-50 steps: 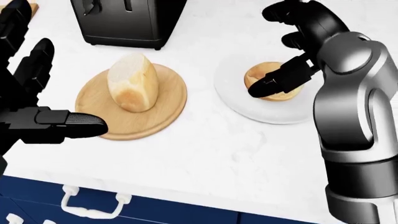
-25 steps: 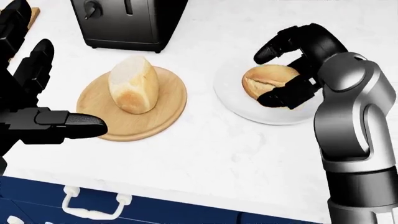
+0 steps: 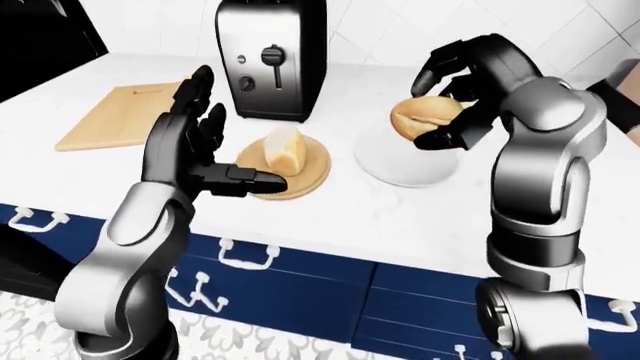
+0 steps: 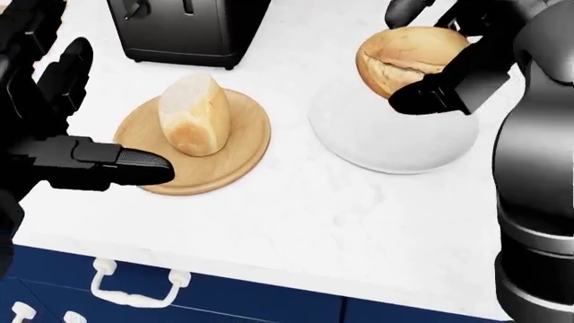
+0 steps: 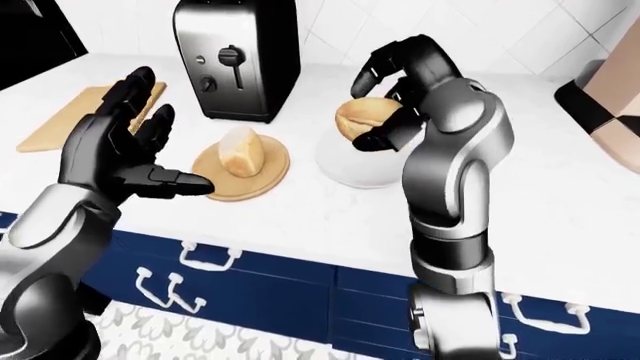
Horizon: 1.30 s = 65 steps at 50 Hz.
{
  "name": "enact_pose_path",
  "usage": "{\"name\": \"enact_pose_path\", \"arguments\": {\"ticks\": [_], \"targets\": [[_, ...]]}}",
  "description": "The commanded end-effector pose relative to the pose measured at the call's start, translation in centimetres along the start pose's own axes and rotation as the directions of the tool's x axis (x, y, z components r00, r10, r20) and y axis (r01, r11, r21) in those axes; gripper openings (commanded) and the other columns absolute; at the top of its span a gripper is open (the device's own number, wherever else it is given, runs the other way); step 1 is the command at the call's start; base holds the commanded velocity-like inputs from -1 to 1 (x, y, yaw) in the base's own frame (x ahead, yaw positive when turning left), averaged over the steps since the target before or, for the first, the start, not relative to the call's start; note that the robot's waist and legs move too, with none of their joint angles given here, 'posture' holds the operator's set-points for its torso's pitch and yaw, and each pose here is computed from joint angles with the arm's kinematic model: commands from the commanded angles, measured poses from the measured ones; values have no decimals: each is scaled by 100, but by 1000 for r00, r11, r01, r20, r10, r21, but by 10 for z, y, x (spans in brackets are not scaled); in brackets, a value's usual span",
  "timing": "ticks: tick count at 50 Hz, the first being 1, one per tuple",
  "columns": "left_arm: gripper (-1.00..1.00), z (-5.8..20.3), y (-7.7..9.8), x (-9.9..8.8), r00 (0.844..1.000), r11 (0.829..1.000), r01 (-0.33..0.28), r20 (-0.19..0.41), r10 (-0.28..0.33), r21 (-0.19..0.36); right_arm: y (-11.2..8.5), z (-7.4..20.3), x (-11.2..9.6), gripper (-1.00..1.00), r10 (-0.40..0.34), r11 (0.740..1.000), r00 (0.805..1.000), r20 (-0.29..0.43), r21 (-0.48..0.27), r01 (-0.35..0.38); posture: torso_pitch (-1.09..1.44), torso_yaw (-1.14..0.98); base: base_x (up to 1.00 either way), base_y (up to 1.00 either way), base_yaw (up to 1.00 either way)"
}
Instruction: Place all breads on the cutting board.
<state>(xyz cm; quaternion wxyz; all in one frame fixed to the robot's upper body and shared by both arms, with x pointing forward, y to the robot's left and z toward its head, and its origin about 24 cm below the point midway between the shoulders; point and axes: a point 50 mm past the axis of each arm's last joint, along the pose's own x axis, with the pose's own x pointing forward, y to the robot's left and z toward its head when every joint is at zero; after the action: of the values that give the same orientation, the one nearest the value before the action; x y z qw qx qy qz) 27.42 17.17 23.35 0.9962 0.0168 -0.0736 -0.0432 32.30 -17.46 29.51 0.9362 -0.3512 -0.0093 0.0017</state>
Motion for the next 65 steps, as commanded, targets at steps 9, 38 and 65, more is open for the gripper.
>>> {"name": "enact_pose_path", "arguments": {"ticks": [9, 38, 65], "targets": [[100, 8, -12, 23, 999, 986, -12, 46, 4, 169, -18, 15, -18, -100, -57, 998, 996, 66, -12, 58, 0, 0, 0, 0, 0], [100, -16, -31, 56, 998, 947, 51, -47, -38, 316, -14, 12, -15, -100, -55, 998, 997, 58, -10, 56, 0, 0, 0, 0, 0], [49, -32, -34, 64, 995, 946, 68, -86, -42, 317, -11, 8, -14, -100, -52, 998, 997, 51, -20, 53, 0, 0, 0, 0, 0]]}}
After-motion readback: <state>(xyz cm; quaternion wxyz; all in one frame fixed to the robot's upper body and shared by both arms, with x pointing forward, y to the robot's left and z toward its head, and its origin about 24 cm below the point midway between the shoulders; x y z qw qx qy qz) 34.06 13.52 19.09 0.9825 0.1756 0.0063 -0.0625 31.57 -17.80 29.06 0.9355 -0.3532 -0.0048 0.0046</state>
